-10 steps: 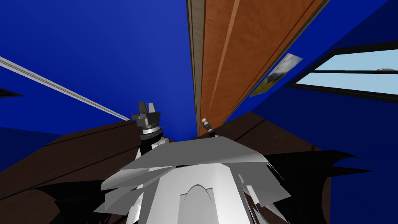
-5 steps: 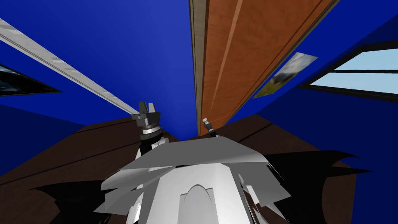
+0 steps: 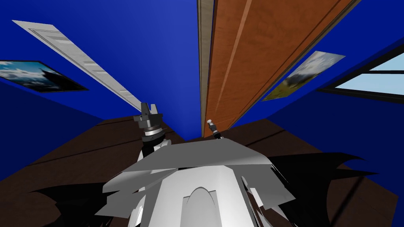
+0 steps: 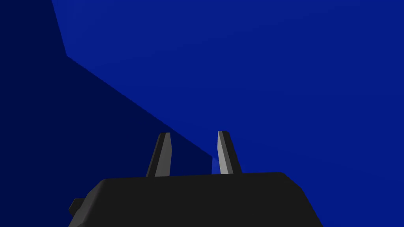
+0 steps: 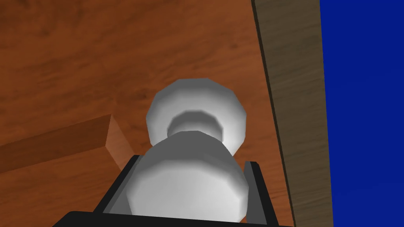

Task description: Pull the door open

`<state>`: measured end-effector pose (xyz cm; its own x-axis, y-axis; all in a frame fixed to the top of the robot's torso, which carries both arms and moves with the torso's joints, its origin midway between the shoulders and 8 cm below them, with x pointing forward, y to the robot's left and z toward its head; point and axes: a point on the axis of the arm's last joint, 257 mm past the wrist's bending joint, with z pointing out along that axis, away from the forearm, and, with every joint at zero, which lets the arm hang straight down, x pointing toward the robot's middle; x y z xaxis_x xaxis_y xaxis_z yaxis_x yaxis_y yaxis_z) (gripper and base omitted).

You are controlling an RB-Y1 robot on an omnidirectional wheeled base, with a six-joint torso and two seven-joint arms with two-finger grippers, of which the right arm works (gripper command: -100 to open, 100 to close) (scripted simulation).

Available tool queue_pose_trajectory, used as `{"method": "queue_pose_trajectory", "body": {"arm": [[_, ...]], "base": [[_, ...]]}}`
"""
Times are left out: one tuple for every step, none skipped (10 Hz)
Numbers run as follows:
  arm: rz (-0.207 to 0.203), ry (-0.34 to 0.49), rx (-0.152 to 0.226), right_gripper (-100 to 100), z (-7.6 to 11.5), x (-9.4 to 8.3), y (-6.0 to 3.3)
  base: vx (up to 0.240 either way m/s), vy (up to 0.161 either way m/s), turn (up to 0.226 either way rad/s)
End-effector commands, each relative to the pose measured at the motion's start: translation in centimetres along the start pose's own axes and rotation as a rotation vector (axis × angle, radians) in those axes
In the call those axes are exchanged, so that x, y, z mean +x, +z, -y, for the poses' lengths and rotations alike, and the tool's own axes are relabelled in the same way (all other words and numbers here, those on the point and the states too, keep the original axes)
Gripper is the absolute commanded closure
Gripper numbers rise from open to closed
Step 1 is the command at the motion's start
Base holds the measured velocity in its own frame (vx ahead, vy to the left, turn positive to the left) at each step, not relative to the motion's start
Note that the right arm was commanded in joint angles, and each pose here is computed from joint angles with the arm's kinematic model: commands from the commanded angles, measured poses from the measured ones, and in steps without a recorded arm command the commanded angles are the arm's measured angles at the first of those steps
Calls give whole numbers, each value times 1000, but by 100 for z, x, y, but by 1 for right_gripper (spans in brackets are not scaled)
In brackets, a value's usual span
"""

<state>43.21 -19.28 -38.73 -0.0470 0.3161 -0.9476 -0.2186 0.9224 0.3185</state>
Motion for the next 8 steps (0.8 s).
{"method": "queue_pose_trajectory", "body": {"arm": [[-6,75,9,100,0,57,-38],[-6,82,9,100,0,57,-38],[0,124,19,100,46,41,-49],[6,159,28,100,91,25,-59],[6,166,28,100,91,25,-59],[12,208,37,100,137,8,-70],[19,245,47,100,185,-9,-82],[19,253,47,100,185,-9,-82]], "base": [[-62,-26,155],[-37,-17,58],[-39,-10,110],[-58,-14,147],[-39,-16,71],[-30,-10,102],[-41,-13,164],[-32,-12,73]]}}
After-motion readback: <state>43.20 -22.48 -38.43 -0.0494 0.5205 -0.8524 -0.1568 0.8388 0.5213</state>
